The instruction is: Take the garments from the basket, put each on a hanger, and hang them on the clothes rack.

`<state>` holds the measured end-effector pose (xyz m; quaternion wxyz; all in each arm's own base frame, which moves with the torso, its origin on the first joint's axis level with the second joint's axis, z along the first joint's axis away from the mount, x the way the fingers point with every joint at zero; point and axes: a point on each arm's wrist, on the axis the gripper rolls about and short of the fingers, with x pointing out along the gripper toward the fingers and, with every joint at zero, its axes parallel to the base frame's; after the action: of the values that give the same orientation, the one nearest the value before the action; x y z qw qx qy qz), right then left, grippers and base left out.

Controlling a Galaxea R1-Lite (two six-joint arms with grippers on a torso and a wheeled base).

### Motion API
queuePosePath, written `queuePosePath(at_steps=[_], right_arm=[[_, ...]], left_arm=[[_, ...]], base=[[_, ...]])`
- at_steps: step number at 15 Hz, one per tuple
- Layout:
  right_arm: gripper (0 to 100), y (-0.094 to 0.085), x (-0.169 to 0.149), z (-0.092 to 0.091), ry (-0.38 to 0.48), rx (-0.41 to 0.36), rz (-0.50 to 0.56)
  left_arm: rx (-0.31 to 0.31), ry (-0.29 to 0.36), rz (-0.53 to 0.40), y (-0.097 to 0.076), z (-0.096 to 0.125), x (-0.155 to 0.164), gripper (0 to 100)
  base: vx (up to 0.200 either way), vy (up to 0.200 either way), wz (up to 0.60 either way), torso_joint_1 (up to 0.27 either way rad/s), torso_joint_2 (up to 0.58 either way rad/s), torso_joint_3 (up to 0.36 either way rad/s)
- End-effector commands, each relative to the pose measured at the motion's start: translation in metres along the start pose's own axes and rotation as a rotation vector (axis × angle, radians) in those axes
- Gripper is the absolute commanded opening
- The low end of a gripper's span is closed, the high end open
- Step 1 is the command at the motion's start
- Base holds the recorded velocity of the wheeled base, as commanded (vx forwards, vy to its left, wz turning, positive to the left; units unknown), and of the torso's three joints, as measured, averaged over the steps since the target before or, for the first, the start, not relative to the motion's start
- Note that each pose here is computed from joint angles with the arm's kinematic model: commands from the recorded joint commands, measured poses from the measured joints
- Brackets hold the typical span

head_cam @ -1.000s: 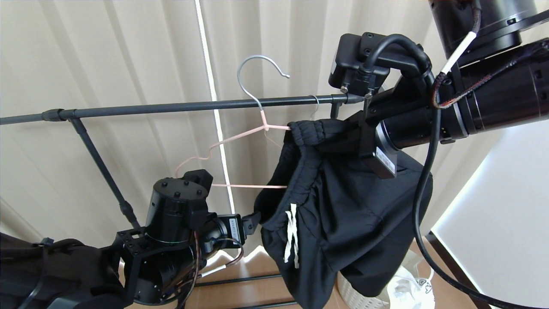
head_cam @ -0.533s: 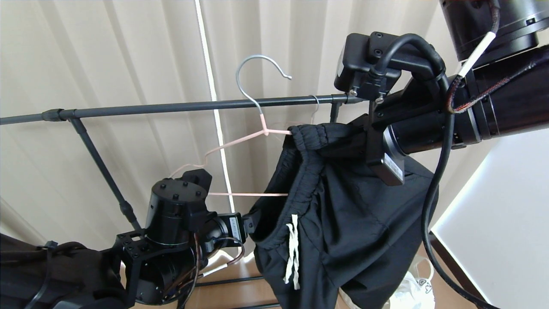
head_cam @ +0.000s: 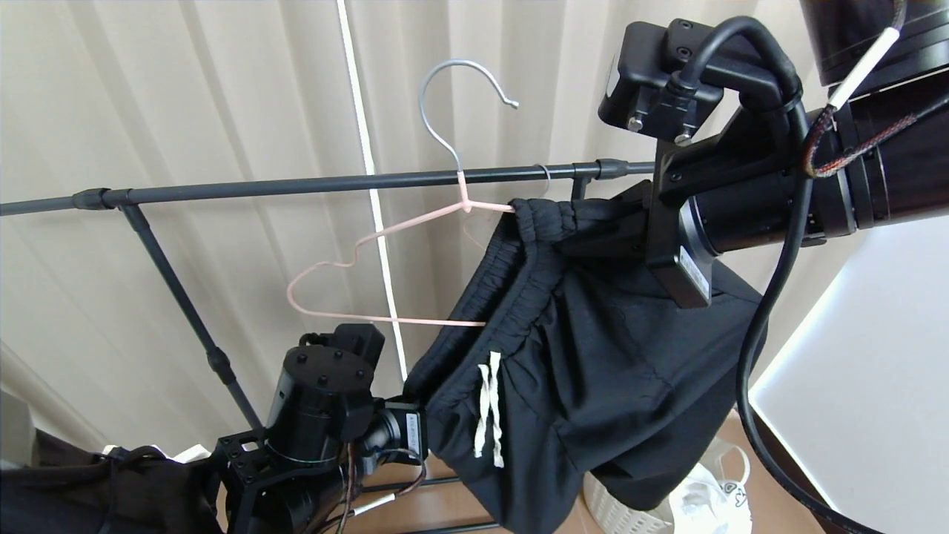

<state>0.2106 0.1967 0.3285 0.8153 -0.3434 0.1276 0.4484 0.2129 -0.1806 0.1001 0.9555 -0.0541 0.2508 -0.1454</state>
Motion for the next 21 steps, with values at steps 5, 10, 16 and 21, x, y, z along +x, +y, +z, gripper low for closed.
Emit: queuePosePath(at_steps=[5,10,16,21], right_arm=[[0,-0.004,0.011,-0.054,0.032,0.085,-0.002],[0,0.013,0.044,-0.126,-0.038,0.122,-0.013],[0,0.023,0.040,-0.166,-0.171,0.118,-0.027],[0,0.024,0.038,-0.166,-0.173,0.116,-0.025]], left_arm=[[-0.027,-0.165,0.071,0.024,0.038,-0.017,0],[-0.035,-0.164,0.097,0.031,0.040,-0.012,0],[-0.034,-0.131,0.133,0.036,0.034,0.003,0],[-0.069,-0.154,0.198,0.056,0.044,0.007,0]], base=[[0.000,0.000,0.00,0.000,0.00,0.000],[0.000,0.000,0.00,0.000,0.00,0.000],[0.000,0.000,0.00,0.000,0.00,0.000],[0.000,0.000,0.00,0.000,0.00,0.000]])
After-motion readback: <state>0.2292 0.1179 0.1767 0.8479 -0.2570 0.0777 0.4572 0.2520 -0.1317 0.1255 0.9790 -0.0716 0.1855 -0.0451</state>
